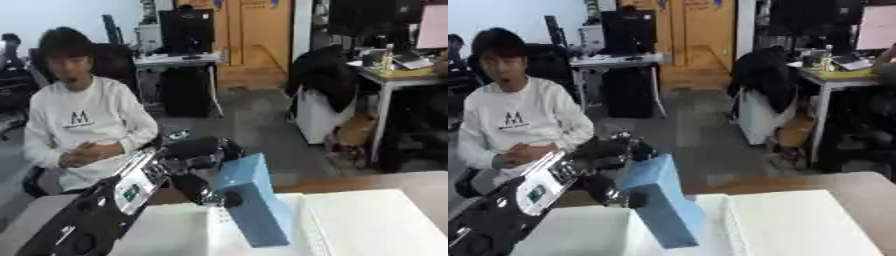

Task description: Pick up objects on the table and place them in the box.

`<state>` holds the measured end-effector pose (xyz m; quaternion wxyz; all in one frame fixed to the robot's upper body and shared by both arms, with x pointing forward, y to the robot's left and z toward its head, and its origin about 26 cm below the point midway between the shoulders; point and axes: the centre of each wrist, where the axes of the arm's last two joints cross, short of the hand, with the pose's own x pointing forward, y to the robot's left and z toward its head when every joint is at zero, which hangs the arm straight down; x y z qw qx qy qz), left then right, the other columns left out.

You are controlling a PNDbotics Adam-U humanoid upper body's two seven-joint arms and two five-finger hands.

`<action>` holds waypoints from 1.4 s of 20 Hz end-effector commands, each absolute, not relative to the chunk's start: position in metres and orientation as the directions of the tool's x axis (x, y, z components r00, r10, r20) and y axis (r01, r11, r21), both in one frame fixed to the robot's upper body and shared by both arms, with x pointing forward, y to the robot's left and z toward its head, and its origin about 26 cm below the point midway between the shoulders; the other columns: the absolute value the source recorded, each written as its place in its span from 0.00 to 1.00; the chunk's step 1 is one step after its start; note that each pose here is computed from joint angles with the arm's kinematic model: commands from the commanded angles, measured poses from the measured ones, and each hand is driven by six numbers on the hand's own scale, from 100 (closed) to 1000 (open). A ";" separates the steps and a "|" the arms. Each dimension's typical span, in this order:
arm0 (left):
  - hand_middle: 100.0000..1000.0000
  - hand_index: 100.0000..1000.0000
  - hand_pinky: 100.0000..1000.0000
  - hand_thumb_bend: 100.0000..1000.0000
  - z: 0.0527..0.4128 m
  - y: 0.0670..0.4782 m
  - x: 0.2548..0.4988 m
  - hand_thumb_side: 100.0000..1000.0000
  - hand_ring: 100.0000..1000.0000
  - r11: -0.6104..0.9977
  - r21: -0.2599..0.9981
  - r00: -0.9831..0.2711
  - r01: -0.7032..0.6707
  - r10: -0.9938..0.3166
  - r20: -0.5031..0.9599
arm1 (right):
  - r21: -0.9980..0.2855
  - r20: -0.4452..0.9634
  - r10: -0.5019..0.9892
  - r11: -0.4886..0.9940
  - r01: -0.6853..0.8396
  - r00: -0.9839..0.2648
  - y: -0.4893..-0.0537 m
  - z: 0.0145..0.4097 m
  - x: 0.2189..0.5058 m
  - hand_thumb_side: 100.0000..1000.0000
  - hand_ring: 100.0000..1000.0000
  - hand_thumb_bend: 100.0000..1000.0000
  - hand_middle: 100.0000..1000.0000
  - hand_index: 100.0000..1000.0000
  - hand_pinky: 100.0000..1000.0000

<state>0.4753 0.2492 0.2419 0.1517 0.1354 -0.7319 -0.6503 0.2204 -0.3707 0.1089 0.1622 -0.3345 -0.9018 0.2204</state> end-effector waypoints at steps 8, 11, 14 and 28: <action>0.92 0.98 0.83 0.98 0.252 0.245 0.476 0.96 0.92 -0.132 0.989 -0.953 -0.069 -0.285 -0.105 | -0.401 0.033 0.573 0.758 0.515 -0.819 -0.371 0.121 0.224 0.71 0.24 0.00 0.18 0.35 0.00; 0.91 0.97 0.80 0.91 0.251 0.247 0.474 0.97 0.90 -0.107 0.991 -0.951 -0.085 -0.289 -0.113 | -0.404 0.034 0.574 0.757 0.514 -0.818 -0.371 0.121 0.224 0.71 0.24 0.00 0.18 0.35 0.00; 0.88 0.96 0.78 0.84 0.247 0.259 0.470 0.97 0.87 -0.046 0.995 -0.947 -0.092 -0.305 -0.101 | -0.410 0.037 0.578 0.752 0.515 -0.815 -0.371 0.119 0.223 0.71 0.24 0.00 0.18 0.35 0.00; 0.49 0.63 0.30 0.30 0.179 0.288 0.373 0.78 0.44 0.610 0.758 -0.932 0.231 -0.085 0.353 | -0.522 0.081 0.664 0.663 0.536 -0.743 -0.355 0.074 0.196 0.72 0.28 0.00 0.24 0.39 0.00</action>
